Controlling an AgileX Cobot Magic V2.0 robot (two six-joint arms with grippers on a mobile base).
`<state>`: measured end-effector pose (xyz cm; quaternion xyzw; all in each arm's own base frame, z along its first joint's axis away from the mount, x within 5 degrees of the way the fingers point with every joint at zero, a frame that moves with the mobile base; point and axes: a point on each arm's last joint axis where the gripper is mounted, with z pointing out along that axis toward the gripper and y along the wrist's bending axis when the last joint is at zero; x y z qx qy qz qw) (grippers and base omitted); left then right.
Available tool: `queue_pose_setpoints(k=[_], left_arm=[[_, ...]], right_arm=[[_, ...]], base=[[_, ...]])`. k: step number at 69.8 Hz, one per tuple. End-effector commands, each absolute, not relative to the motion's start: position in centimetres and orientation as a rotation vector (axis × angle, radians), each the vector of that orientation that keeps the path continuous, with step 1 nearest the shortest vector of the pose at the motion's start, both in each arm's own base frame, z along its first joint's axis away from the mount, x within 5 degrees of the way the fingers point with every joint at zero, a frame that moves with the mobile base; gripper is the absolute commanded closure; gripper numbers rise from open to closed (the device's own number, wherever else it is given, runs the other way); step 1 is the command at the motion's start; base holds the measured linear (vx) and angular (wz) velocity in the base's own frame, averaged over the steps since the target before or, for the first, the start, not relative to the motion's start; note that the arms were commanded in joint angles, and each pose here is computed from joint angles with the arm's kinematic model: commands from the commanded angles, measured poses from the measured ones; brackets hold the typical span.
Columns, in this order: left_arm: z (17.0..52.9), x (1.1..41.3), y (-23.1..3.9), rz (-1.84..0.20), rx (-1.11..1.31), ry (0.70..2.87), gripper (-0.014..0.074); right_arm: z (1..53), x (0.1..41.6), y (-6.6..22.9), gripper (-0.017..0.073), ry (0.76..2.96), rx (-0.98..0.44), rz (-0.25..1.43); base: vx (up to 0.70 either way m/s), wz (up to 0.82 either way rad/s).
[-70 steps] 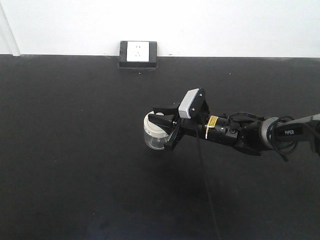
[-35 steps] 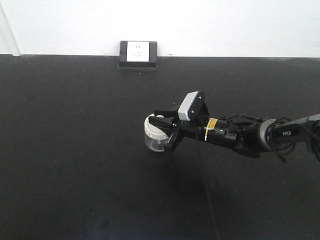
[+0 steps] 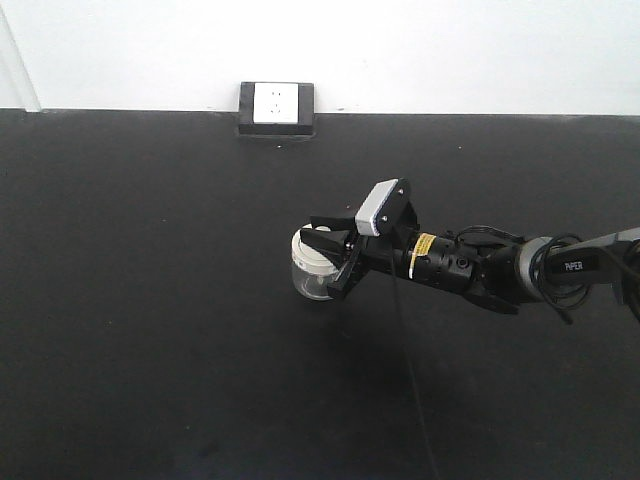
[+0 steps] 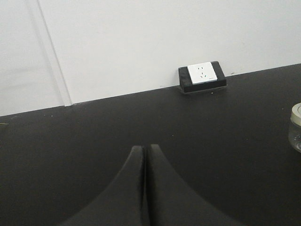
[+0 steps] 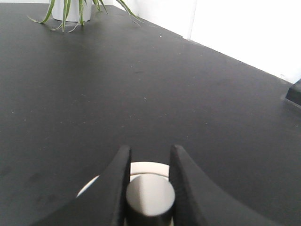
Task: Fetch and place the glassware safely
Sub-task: 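Extend the right arm forward, carrying the jar farther over the bench, then lower the jar onto the bench and open the right gripper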
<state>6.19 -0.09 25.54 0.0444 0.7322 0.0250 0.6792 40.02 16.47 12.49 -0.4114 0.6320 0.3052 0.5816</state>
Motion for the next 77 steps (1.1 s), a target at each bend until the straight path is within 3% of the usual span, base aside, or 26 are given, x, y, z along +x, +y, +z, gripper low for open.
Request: queue_pose_setpoints(k=[1, 21, 30, 52, 77], left_arm=[[27.1, 6.2, -0.2, 0.044, 0.097, 1.559, 0.0601], [27.1, 6.2, -0.2, 0.044, 0.097, 1.559, 0.0601], [27.1, 6.2, -0.2, 0.044, 0.097, 1.559, 0.0601], [27.1, 6.2, -0.2, 0.044, 0.097, 1.559, 0.0601], [27.1, 6.2, -0.2, 0.044, 0.097, 1.559, 0.0601]], right_arm=[[16.1, 40.4, 16.4, 0.0358, 1.355, -0.930, 0.699], [16.4, 40.2, 16.5, -0.0061, 1.319, -0.927, 0.723], [17.0, 40.1, 16.6, -0.0153, 1.290, -0.923, 0.739], [21.0, 39.5, 16.3, -0.0112, 1.260, -0.902, 0.723], [28.8, 37.3, 15.3, 0.0063, 1.369, -0.843, 0.686]], base=[[0.00, 0.00], [0.00, 0.00], [0.00, 0.00], [0.00, 0.00], [0.00, 0.00]])
